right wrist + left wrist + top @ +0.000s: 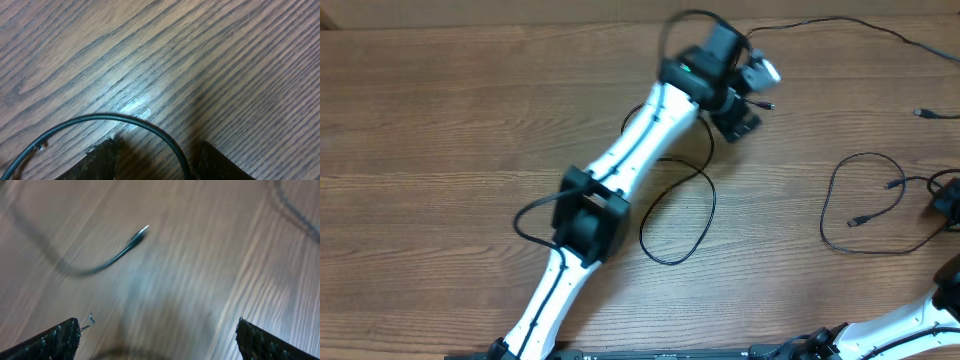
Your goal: Untangle cables
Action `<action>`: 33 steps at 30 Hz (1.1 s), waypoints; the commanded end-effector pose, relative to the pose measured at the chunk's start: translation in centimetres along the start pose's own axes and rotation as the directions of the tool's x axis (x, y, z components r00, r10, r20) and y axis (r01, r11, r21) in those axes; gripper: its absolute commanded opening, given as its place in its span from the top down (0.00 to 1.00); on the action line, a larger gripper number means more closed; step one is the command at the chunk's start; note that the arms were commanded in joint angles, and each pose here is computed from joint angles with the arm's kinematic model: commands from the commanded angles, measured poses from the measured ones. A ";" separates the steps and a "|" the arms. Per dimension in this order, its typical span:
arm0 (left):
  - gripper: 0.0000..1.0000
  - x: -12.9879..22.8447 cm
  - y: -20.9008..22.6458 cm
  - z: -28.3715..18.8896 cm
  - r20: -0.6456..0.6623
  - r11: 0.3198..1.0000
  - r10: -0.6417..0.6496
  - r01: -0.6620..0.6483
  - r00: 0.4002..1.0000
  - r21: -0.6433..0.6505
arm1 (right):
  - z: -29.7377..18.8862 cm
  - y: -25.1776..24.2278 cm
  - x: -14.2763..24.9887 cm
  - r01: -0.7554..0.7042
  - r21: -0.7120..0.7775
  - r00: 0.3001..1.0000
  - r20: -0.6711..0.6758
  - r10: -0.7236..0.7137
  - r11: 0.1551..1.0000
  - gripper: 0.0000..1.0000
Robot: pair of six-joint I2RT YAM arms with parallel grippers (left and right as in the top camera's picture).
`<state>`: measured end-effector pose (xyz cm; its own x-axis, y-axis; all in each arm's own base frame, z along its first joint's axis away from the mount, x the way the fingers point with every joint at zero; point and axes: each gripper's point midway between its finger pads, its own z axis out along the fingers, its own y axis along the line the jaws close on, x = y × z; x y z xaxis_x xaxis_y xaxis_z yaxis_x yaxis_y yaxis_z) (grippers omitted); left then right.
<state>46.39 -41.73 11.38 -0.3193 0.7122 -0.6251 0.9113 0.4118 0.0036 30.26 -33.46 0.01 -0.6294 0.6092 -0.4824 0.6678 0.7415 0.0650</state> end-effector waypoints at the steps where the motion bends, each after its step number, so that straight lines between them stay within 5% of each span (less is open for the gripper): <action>1: 0.00 -1.1 -1.9 2.2 0.029 0.997 0.081 -0.082 0.996 0.005 | 1.7 1.8 3.7 -0.024 -0.073 0.994 -0.107 0.016 0.997 0.48; 16: 0.00 -5.1 -11.2 5.5 0.147 0.978 0.152 -0.170 0.977 0.122 | 1.4 9.1 5.2 0.054 -0.248 0.982 -0.160 -0.096 0.967 0.52; 22: 0.00 -2.4 -9.6 9.2 0.076 0.997 0.002 -0.008 0.997 0.073 | 0.9 15.6 7.1 0.158 -0.350 0.955 -0.183 -0.233 0.923 0.53; 33: 0.00 0.1 -7.5 10.8 0.025 0.998 -0.034 0.033 0.999 0.047 | 0.5 20.2 8.1 0.250 -0.400 0.930 -0.154 -0.333 0.882 0.53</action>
<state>41.99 -51.12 3.58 -0.3186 0.6883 -0.6517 0.9226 0.3829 -0.0466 41.10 -15.22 0.52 -0.8311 0.3295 -0.4480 0.2368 0.9386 0.2509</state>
